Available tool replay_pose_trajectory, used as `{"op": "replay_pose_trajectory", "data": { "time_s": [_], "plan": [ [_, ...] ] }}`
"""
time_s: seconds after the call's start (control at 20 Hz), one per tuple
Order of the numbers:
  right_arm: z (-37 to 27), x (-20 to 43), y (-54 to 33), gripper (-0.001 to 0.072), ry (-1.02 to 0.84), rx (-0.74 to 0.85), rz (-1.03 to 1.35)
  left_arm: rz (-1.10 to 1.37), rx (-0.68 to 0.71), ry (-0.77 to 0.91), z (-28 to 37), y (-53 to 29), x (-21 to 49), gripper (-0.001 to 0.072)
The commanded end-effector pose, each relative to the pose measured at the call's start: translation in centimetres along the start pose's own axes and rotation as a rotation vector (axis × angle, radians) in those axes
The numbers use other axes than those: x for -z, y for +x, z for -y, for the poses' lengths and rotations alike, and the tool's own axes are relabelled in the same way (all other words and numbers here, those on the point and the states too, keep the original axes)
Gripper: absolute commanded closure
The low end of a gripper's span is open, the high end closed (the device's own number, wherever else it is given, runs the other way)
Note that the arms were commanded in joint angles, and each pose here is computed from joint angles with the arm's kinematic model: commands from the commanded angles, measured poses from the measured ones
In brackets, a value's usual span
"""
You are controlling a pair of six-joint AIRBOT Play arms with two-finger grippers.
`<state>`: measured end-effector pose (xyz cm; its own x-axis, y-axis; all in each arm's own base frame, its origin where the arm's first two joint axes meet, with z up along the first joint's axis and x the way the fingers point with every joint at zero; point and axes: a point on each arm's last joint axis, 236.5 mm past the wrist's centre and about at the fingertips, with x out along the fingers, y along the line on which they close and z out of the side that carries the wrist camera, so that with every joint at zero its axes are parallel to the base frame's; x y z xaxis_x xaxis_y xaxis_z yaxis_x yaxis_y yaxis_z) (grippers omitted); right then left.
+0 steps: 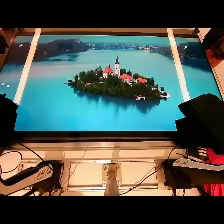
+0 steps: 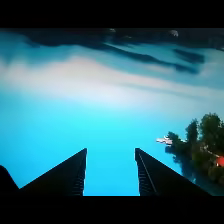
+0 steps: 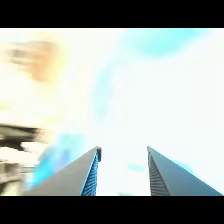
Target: Fold the clothes and pants, and hang the long-sleeved shirts on hangers.
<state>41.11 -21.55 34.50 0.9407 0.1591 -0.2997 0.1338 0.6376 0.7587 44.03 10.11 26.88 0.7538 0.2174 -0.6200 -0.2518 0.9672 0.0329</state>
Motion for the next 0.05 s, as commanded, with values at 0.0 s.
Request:
{"op": "replay_pose_trajectory", "data": {
  "time_s": [0.0],
  "plan": [
    [-16.1,-2.45,-3.44,0.0372,-0.154,-0.459,0.196,0.001,-0.001,0.0,-0.06,-0.04,-0.02,0.0352]
  ]
}}
